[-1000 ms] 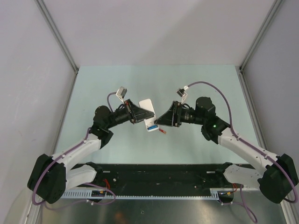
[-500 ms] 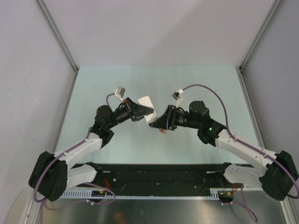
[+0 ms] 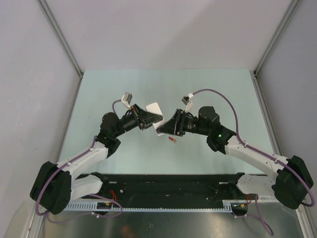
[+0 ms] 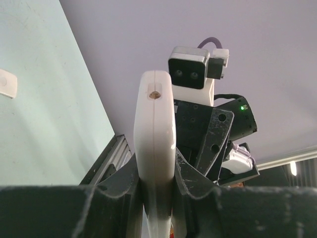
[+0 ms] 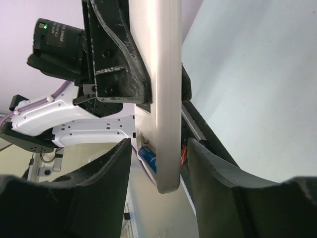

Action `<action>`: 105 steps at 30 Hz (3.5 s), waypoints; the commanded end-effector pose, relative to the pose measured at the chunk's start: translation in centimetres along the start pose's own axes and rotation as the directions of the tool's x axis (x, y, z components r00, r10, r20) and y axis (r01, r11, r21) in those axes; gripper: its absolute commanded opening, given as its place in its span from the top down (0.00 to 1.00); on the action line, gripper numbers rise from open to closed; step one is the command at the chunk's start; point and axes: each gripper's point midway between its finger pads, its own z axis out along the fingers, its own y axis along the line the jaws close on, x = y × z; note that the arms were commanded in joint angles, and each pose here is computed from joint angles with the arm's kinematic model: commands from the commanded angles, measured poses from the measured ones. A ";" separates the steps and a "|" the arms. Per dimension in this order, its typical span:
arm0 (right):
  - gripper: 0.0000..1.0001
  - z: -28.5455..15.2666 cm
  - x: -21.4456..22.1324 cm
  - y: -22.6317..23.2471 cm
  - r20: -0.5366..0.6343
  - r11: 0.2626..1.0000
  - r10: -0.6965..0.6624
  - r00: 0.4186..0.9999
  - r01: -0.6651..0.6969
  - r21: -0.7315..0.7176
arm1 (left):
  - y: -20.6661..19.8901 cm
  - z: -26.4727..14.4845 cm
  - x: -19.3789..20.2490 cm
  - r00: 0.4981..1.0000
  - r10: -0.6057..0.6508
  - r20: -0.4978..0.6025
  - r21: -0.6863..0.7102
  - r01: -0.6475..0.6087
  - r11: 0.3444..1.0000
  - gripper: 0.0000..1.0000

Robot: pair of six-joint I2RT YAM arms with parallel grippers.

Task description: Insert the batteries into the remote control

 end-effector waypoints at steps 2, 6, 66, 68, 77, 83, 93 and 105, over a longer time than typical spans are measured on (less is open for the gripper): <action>0.51 0.2 -1.0 1.0 0.042 0.999 -0.012 0.999 0.013 -0.036 | -1.6 -0.3 -0.2 0.999 0.029 0.018 0.052 -0.030 0.998 1.00; 0.62 0.2 -0.8 0.7 0.031 1.000 -0.012 0.999 0.013 -0.022 | -1.9 -0.3 -0.3 0.999 0.030 0.022 0.058 -0.031 0.998 1.00; 0.47 -1.3 0.6 -21.7 -0.387 0.480 -0.424 0.819 0.566 0.670 | 4.5 -9.8 4.6 0.996 0.093 0.002 0.018 -0.093 0.996 1.00; 0.46 -1.0 0.4 -21.7 -0.394 0.470 -0.439 0.808 0.579 0.666 | 4.4 -9.8 4.6 0.995 0.101 0.004 0.021 -0.101 0.995 1.00; 0.43 1.4 0.9 -23.1 -0.495 0.411 -0.446 0.746 0.662 0.627 | 4.3 -10.0 4.9 0.994 0.110 -0.009 0.028 -0.110 0.994 1.00; 0.48 1.5 1.3 -24.6 -0.543 0.378 -0.417 0.729 0.682 0.626 | 4.3 -10.0 5.0 0.994 0.113 -0.012 0.031 -0.112 0.993 1.00; 0.59 1.8 2.0 -25.7 -0.581 0.370 -0.382 0.719 0.695 0.617 | 4.4 -10.0 5.1 0.993 0.113 -0.018 0.030 -0.112 0.993 1.00; 0.64 1.9 2.6 -26.1 -0.602 0.390 -0.339 0.723 0.690 0.610 | 4.4 -10.0 5.1 0.994 0.110 -0.014 0.030 -0.110 0.993 1.00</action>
